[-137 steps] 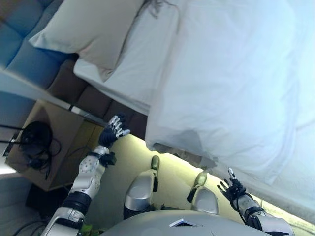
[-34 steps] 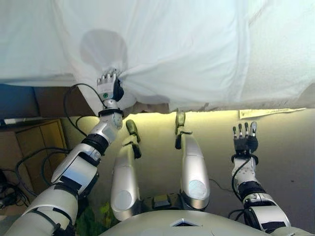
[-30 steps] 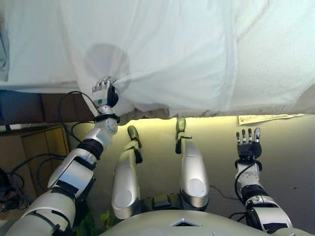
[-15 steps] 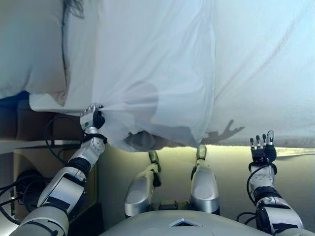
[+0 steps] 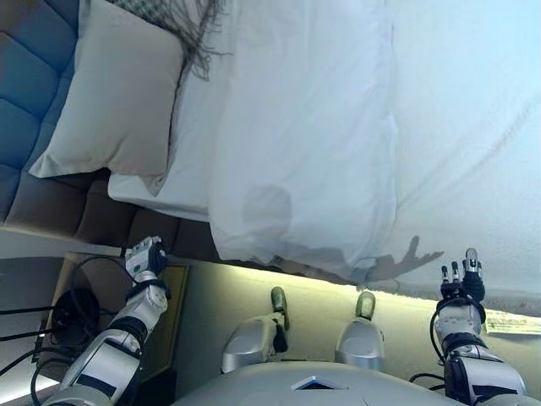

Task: Make the bed neatly

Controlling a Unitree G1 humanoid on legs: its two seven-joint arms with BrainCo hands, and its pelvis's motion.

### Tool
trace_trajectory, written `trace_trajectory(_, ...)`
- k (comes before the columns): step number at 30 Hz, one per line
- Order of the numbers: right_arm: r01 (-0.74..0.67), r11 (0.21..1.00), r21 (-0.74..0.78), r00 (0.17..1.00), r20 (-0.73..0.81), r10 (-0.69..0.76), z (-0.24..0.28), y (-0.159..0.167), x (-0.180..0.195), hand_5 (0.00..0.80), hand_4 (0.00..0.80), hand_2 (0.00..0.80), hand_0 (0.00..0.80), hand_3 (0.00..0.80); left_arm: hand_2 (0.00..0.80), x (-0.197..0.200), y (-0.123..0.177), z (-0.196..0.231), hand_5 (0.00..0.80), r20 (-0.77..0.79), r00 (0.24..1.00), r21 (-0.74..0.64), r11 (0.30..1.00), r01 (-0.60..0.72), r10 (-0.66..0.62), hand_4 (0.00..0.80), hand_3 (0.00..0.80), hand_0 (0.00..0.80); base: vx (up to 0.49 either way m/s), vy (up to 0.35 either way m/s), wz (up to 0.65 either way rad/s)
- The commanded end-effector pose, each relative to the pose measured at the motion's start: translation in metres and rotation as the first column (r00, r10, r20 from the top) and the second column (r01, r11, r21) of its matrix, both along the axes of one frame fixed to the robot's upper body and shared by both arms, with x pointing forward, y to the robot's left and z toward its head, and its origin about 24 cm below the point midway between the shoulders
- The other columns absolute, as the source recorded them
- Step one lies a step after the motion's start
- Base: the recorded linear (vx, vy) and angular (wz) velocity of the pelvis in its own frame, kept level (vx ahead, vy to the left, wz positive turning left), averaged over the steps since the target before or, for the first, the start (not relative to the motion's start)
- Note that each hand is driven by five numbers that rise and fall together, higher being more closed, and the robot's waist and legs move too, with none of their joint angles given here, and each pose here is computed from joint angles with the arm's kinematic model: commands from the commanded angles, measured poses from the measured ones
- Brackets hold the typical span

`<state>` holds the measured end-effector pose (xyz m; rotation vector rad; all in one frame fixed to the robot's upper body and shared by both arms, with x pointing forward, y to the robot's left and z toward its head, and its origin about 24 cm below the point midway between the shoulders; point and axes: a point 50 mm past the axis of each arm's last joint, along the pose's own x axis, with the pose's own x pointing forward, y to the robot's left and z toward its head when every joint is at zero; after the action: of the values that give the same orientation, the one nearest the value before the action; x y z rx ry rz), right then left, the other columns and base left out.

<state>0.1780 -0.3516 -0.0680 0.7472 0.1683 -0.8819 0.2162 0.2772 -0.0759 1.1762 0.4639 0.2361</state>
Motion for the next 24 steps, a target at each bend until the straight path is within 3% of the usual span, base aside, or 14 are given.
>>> trace_trajectory(1,0.065,0.998,-0.012,0.998,0.011,-0.065,-0.002,0.001,-0.004,0.000,0.000,0.000,0.000,0.000,0.000,0.020,0.022,0.024,0.000,0.096,0.994,0.037,0.997,-0.064,0.060,0.000,0.000,0.000,0.048,-0.080,0.07)
trace_trajectory(6,0.060,0.998,0.019,0.998,-0.003,-0.060,-0.012,0.012,-0.010,0.000,0.000,0.000,0.000,0.000,0.000,0.026,0.015,0.031,0.000,0.167,0.986,-0.066,0.998,0.006,0.005,0.000,0.000,0.000,0.037,-0.121,0.00)
trace_trajectory(11,0.062,0.997,0.047,0.998,-0.029,-0.060,-0.022,0.028,-0.016,0.000,0.000,0.000,0.000,0.000,0.000,0.040,-0.012,0.044,0.000,0.254,0.964,-0.292,0.945,0.150,-0.074,0.000,0.000,0.000,0.036,-0.164,0.02)
trace_trajectory(16,0.019,1.000,-0.008,0.996,-0.084,-0.020,-0.022,0.037,-0.012,0.000,0.000,0.000,0.000,0.000,0.000,0.045,-0.033,0.055,0.000,0.307,0.948,-0.498,0.834,0.237,-0.086,0.000,0.000,0.000,0.025,-0.164,0.07)
trace_trajectory(19,-0.023,0.999,-0.024,0.995,-0.101,0.021,-0.018,0.045,-0.002,0.000,0.000,0.000,0.000,0.000,0.000,0.046,-0.041,0.062,0.000,0.330,0.943,-0.656,0.707,0.265,-0.046,0.000,0.000,0.000,0.015,-0.150,0.00)
trace_trajectory(24,-0.131,0.989,-0.062,0.985,-0.121,0.123,-0.015,0.061,0.009,0.000,0.000,0.000,0.000,0.000,0.000,0.040,-0.047,0.064,0.000,0.344,0.939,-0.801,0.530,0.280,0.024,0.000,0.000,0.000,0.011,-0.100,0.03)
